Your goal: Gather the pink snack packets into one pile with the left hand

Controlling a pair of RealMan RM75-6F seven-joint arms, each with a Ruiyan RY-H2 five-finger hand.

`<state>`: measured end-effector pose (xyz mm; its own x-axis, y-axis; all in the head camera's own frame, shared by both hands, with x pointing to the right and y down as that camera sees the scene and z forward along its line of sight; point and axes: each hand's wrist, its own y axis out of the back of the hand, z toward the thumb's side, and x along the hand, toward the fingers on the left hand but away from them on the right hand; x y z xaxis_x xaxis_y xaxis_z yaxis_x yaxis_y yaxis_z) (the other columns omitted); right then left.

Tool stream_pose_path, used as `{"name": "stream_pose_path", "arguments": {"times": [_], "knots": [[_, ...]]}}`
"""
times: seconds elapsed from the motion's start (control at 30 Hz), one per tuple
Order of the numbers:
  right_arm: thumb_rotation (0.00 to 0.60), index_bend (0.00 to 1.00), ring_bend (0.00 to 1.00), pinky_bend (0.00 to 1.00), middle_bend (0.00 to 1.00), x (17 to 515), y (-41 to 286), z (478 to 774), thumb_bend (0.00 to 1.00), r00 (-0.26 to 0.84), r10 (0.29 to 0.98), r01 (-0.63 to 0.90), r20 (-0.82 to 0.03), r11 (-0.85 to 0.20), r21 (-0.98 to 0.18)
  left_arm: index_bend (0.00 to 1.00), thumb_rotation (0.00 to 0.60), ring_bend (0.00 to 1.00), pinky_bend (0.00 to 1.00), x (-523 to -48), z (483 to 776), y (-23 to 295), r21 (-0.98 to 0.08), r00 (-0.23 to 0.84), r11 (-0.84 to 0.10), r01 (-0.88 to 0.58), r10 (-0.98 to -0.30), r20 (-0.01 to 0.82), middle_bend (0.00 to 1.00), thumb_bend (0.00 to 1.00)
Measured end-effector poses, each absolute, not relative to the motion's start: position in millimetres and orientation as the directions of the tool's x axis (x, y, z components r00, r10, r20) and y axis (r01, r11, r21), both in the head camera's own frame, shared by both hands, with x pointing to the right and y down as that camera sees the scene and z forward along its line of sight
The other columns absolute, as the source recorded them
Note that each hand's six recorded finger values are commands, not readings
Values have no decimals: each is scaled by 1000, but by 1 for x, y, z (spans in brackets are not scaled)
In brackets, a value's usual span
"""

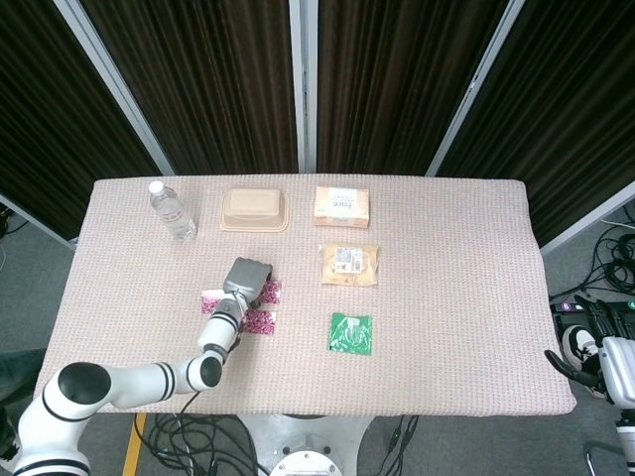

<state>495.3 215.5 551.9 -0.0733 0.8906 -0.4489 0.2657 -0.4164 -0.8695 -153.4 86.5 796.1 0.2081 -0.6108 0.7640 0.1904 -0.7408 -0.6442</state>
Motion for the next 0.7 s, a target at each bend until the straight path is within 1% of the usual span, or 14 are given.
{"name": "stream_pose_path", "arguments": {"times": [0.27, 0.37, 0.53, 0.7], "knots": [[92, 61, 0, 77, 111, 492, 213, 550, 90, -59, 896, 268, -440, -410, -872, 490, 600, 858, 868, -170, 773, 71, -679, 193, -716, 163, -651, 734, 837, 249], [89, 60, 0, 77, 111, 490, 211, 550, 88, -49, 898, 268, -437, -410, -872, 487, 600, 858, 868, -183, 766, 71, -680, 175, -718, 150, -658, 733, 837, 249], [87, 61, 0, 77, 111, 485, 209, 549, 88, -31, 902, 270, -431, -408, -872, 485, 600, 858, 869, -209, 758, 78, -663, 131, -738, 124, -650, 749, 837, 249], [91, 60, 0, 77, 111, 481, 208, 550, 88, -14, 903, 273, -430, -410, -870, 483, 600, 858, 869, -233, 757, 95, -643, 96, -755, 129, -636, 765, 837, 249]]}}
